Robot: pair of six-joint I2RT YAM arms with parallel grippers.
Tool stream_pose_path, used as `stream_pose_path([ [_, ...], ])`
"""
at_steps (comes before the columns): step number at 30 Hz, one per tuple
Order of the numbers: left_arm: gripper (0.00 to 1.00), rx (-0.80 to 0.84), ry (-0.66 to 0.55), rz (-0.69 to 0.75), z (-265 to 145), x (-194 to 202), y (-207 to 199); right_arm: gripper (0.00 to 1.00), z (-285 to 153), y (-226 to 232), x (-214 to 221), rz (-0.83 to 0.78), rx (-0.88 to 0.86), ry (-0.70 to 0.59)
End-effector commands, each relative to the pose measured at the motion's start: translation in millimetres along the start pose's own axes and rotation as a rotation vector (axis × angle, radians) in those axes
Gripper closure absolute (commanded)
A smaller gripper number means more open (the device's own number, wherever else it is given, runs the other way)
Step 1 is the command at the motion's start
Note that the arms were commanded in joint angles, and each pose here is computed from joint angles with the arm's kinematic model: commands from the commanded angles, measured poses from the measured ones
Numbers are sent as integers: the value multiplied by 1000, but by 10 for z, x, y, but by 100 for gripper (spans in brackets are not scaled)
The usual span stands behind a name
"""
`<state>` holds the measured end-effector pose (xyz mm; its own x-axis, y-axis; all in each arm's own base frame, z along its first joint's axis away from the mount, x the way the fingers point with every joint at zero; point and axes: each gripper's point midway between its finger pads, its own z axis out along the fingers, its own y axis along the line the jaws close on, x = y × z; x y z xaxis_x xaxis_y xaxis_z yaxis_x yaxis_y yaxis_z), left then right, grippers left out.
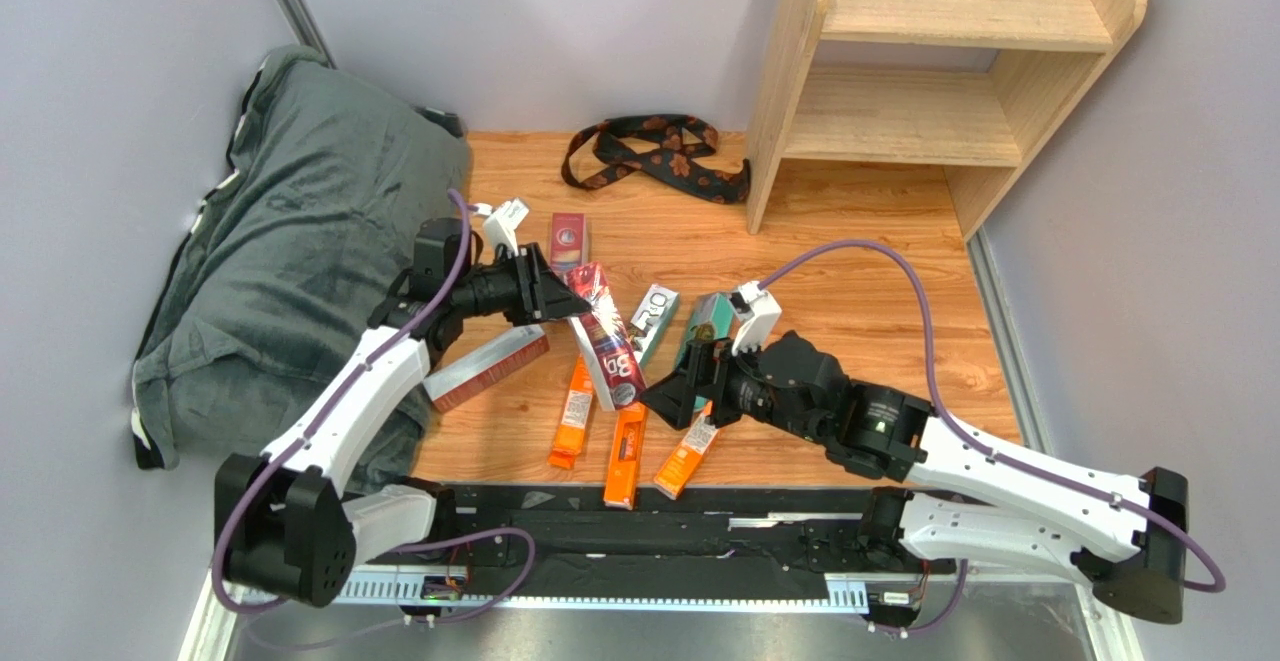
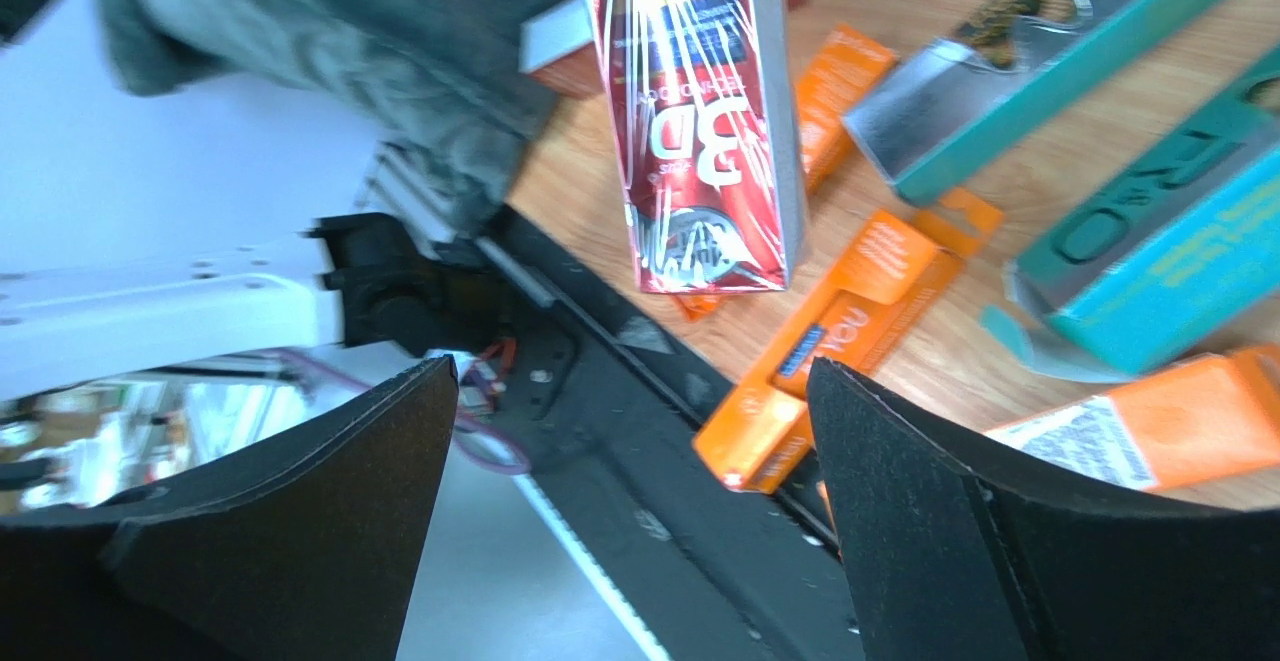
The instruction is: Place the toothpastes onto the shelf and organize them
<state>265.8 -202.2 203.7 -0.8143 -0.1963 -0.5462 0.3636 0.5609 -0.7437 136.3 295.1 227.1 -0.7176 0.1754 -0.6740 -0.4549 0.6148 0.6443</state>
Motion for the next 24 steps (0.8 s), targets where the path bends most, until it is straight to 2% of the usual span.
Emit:
stream_pose_path([
  [1, 65, 82, -47, 71, -246, -125, -396, 8, -149, 357, -130, 101, -198, -57],
  [15, 65, 264, -130, 77, -572, -305, -1052, 8, -398, 771, -248, 202, -478, -118],
  [24, 65, 340, -158, 95, -761, -368, -1365, 9, -271, 607, -188, 298, -435, -135],
])
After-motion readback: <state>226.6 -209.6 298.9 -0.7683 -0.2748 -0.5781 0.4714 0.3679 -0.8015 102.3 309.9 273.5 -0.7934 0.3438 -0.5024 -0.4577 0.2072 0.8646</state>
